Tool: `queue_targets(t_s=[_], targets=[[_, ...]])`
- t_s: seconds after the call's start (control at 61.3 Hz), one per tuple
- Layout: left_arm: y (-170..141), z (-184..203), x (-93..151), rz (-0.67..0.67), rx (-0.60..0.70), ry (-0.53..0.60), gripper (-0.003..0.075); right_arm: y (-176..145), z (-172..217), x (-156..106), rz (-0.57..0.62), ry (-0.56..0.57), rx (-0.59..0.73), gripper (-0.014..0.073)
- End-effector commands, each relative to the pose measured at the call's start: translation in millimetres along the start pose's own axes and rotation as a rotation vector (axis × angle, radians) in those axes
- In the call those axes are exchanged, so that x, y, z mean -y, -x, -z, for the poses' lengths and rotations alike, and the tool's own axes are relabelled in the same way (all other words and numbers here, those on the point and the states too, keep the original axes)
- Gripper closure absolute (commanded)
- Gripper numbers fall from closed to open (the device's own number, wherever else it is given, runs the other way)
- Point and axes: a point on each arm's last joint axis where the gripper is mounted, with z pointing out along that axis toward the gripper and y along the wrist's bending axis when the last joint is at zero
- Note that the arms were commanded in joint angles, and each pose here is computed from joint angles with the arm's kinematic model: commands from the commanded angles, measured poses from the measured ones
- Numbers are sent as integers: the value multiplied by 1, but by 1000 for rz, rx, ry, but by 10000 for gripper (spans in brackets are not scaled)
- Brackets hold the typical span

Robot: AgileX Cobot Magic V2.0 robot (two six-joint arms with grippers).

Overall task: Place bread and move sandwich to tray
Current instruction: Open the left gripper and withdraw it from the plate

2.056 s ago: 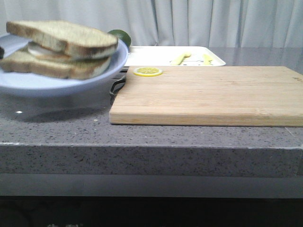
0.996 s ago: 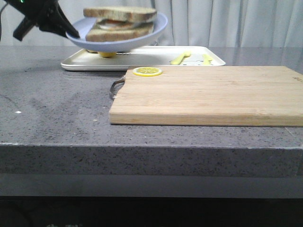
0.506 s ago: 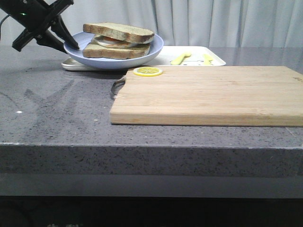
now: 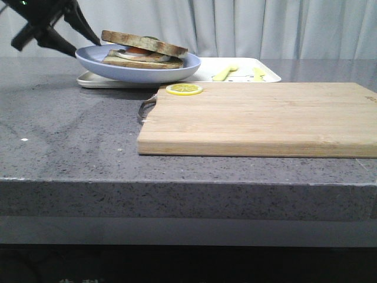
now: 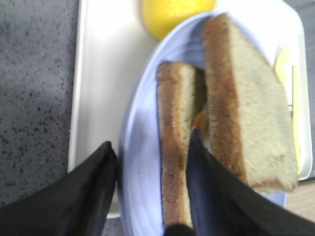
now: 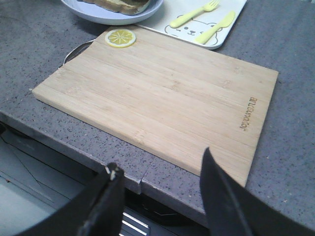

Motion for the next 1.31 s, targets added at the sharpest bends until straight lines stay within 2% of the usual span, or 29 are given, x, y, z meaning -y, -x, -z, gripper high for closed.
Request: queue_targets(t_s=[0.0, 0.343, 0.588, 0.783, 0.93, 1.11, 1.289], targets=[[10, 56, 44, -101, 146, -27, 389, 13, 4, 1, 6, -8, 97, 213], [5, 136, 82, -293, 311, 120, 395, 13, 4, 1, 6, -8, 97, 213], [-24, 214, 120, -446, 432, 215, 395, 13, 4, 1, 6, -8, 97, 213], [-74, 247, 138, -562, 484, 297, 395, 13, 4, 1, 6, -8, 97, 213], [-117, 250, 143, -635, 496, 268, 395, 13, 4, 1, 6, -8, 97, 213], [-179, 243, 132, -748, 451, 227, 395, 13, 4, 1, 6, -8, 97, 213], [-235, 239, 106, -793, 380, 212, 395, 13, 4, 1, 6, -8, 97, 213]])
